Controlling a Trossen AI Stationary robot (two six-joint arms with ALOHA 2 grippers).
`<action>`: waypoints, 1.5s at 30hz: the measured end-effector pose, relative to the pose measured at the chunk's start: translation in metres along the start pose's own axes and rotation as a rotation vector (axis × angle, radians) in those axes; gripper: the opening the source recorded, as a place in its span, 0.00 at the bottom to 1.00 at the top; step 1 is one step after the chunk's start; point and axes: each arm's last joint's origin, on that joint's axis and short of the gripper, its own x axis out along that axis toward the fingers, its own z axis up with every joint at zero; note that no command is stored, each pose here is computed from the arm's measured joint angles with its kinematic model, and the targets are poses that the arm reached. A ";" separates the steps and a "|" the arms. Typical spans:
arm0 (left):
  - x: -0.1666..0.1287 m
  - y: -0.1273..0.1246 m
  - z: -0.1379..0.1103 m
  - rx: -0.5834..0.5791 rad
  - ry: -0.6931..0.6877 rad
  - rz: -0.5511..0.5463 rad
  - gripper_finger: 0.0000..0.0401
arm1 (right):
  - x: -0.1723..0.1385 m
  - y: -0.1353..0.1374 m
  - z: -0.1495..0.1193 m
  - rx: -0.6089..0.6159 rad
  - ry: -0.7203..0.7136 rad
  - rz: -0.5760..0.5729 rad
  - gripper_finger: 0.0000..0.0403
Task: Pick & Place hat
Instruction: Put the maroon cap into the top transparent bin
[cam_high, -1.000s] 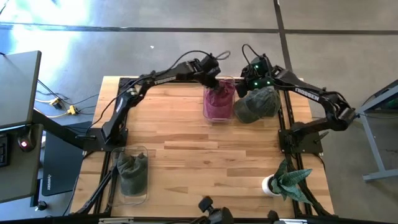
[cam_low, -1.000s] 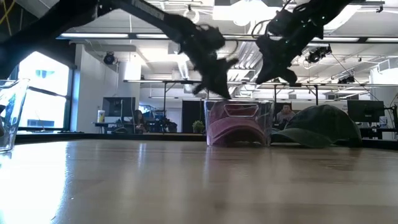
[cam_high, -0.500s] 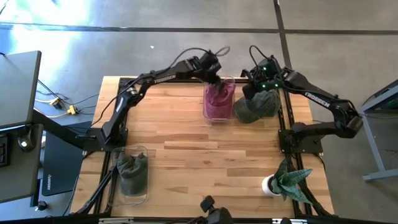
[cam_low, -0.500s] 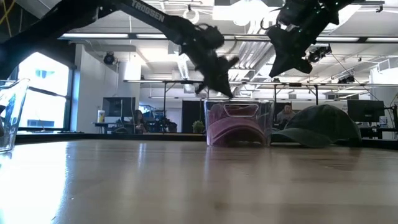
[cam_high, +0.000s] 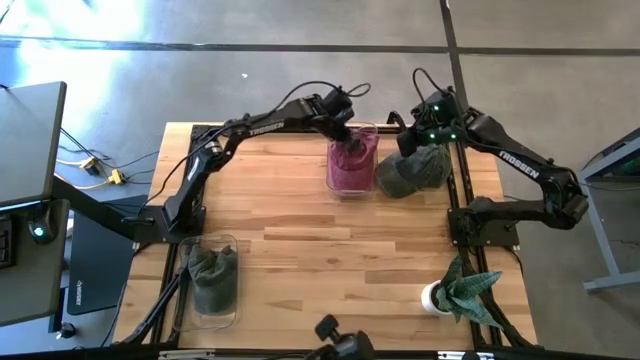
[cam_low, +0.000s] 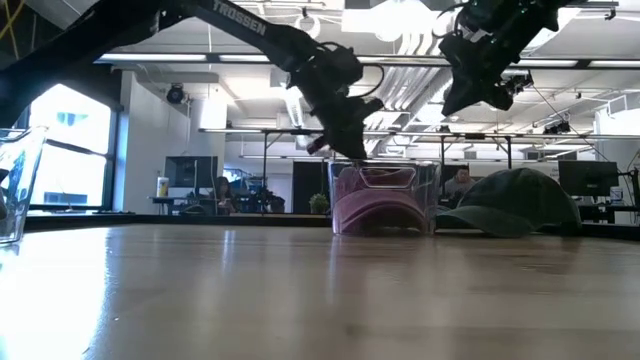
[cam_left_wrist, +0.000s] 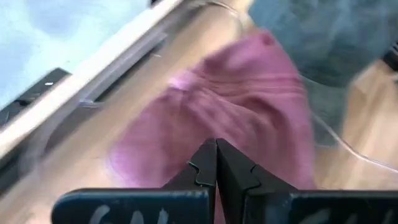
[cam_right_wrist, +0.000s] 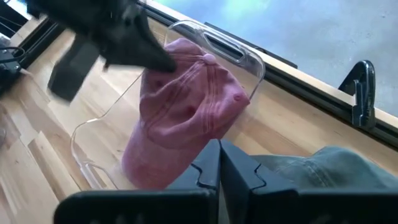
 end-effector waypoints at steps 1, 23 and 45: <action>0.003 0.002 0.000 -0.003 0.006 0.005 0.00 | 0.000 0.000 0.000 0.002 0.000 0.001 0.01; -0.023 0.013 -0.008 0.049 0.251 0.082 0.00 | 0.132 -0.040 -0.002 0.301 0.196 -0.103 0.00; -0.005 0.006 -0.015 0.117 0.248 0.072 0.00 | 0.156 -0.031 -0.003 0.284 0.170 -0.028 0.00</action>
